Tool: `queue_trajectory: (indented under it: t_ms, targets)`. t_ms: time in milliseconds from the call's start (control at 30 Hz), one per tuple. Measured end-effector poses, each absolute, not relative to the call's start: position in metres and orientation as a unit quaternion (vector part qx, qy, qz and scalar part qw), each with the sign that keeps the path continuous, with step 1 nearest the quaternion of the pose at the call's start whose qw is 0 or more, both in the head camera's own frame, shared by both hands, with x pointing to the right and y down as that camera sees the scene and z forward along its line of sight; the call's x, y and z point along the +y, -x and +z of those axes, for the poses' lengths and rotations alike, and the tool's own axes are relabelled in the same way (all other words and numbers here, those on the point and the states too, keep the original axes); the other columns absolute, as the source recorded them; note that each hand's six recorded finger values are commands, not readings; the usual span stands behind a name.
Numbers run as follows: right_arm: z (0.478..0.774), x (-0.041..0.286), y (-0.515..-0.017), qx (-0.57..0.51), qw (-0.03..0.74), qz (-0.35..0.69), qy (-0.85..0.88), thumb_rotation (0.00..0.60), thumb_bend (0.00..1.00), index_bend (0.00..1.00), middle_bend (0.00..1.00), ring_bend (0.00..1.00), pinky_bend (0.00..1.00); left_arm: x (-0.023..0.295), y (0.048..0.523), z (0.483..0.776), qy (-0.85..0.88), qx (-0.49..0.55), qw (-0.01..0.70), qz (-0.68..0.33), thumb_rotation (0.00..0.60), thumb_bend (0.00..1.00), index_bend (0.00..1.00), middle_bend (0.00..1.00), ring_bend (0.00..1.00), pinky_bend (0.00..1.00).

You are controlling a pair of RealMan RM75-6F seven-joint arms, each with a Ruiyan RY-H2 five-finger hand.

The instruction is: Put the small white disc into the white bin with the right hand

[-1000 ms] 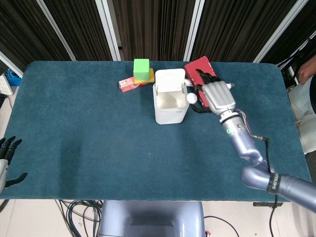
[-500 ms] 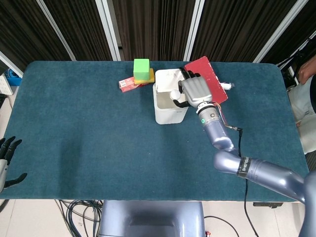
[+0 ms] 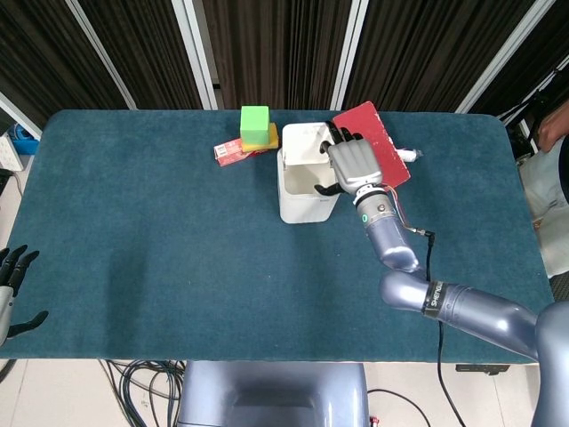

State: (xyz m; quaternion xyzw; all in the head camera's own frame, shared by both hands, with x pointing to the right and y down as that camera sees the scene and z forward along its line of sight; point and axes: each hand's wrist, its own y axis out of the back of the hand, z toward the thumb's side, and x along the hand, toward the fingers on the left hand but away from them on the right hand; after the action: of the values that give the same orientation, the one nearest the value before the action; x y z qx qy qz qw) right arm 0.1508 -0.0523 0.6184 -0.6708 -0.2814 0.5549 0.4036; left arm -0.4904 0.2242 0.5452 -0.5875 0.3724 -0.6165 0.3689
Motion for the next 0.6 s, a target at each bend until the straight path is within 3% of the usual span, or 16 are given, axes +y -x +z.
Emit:
queue_trajectory:
  t_ms: [300, 600]
  targets:
    - [0.58, -0.054, -0.166, -0.332, 0.388, 0.523, 0.682, 0.6, 0.12, 0.35, 0.1, 0.13, 0.24, 0.224, 0.491, 0.545, 0.587, 0.372, 0.369, -0.617, 0.6, 0.17, 0.18, 0.14, 0.01, 0.01]
    - [0.521, -0.026, -0.267, -0.404, 0.379, 0.512, 0.657, 0.6, 0.13, 0.32, 0.11, 0.13, 0.24, 0.224, 0.49, 0.546, 0.582, 0.375, 0.371, -0.619, 0.6, 0.17, 0.18, 0.14, 0.01, 0.01]
